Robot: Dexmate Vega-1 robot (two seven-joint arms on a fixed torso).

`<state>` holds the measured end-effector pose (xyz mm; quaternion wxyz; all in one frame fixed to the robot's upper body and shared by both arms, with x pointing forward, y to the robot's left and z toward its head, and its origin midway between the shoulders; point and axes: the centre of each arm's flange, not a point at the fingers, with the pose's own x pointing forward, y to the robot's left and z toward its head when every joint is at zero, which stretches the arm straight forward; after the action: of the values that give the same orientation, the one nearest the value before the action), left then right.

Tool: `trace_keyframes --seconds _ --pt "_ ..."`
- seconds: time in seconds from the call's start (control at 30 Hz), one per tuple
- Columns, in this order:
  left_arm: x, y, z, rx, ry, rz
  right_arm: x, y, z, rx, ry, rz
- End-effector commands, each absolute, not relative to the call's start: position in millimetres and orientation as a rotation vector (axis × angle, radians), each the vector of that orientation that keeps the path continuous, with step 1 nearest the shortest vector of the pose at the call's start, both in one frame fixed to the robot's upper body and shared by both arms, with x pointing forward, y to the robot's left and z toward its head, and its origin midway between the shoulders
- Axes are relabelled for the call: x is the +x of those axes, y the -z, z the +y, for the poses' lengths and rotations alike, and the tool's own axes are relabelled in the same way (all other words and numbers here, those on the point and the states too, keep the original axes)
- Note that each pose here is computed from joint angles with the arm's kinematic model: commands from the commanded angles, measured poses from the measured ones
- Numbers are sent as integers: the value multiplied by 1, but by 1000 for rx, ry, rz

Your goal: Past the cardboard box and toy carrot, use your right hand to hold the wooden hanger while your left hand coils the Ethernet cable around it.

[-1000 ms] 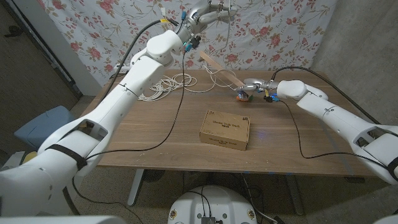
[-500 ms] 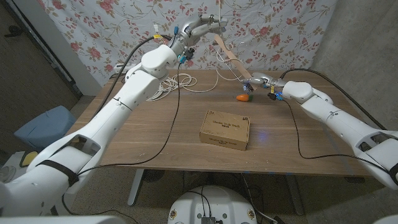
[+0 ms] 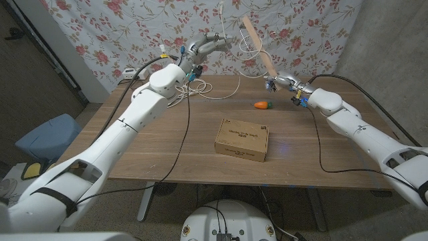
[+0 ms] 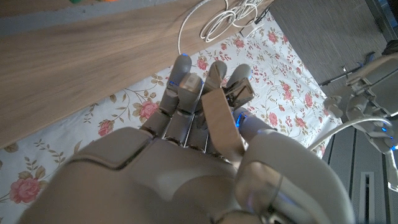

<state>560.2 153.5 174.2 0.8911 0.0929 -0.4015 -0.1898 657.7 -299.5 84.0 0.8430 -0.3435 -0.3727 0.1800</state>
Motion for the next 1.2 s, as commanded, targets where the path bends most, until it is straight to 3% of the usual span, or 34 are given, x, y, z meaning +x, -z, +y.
trace_keyframes --seconds 0.03,0.77,1.2 --pt "572 -148 173 133 281 -752 643 -88 -306 -680 -363 -905" --pt "601 -127 190 -54 166 -606 608 -83 -283 -837 -400 -1035" --pt "610 -140 181 -38 178 -595 587 -76 -254 -994 -474 -1106"
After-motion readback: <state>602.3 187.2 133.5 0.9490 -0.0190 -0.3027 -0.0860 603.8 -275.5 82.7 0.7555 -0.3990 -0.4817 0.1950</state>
